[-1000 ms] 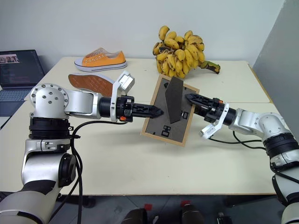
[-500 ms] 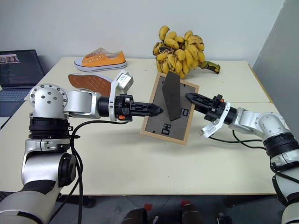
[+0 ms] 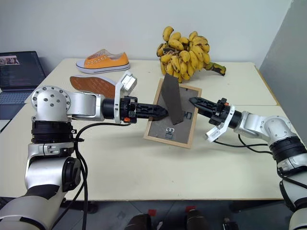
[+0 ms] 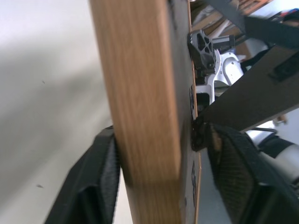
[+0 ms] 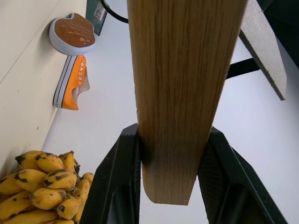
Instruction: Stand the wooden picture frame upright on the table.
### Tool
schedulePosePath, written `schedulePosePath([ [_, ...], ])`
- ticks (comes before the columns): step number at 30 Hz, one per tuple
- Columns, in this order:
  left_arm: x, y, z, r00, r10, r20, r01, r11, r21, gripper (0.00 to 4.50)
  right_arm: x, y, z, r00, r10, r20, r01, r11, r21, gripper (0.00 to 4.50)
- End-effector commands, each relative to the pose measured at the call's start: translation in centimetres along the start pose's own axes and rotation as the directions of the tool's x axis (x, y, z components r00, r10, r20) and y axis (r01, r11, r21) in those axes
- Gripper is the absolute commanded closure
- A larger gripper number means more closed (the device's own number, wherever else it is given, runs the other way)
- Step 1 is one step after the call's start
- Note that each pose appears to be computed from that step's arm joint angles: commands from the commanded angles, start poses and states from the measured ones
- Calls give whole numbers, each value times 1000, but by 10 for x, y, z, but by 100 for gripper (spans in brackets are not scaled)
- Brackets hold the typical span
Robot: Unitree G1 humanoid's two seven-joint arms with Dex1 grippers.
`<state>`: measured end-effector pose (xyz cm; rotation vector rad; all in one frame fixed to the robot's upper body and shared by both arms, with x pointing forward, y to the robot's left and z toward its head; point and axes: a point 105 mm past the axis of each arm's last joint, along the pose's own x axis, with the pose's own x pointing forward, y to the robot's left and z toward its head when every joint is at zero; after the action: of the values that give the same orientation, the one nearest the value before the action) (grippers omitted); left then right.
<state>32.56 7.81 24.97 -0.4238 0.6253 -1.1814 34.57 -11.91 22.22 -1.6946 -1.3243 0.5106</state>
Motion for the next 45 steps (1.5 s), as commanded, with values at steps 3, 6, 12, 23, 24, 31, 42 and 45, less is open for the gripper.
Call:
schedulePosePath([
  [3,-21,-12,26,985,-3,175,-35,977,209,134,7,-15,-5,999,-45,20,46,999,-20,306],
  [6,-34,-9,35,966,25,258,-104,949,299,134,10,-14,-4,998,-47,29,47,999,-6,306],
  [12,-88,-25,37,876,18,482,-299,805,512,134,23,-11,-9,995,-93,-29,96,980,174,306],
  [23,-110,-17,-49,901,221,374,-416,686,597,134,69,13,-15,970,-5,-243,238,234,943,306],
  [24,-112,-16,-52,896,237,375,-428,683,592,134,71,13,-12,973,1,-232,229,159,960,306],
  [31,-129,-11,-64,842,318,436,-525,673,522,134,67,30,25,994,79,-77,99,-329,939,306],
  [42,-134,-11,-83,861,354,366,-505,686,524,134,44,41,94,974,43,222,-158,-572,805,306],
  [45,-133,-11,-77,865,346,365,-497,692,524,134,37,49,117,932,45,359,-271,-573,774,306],
])
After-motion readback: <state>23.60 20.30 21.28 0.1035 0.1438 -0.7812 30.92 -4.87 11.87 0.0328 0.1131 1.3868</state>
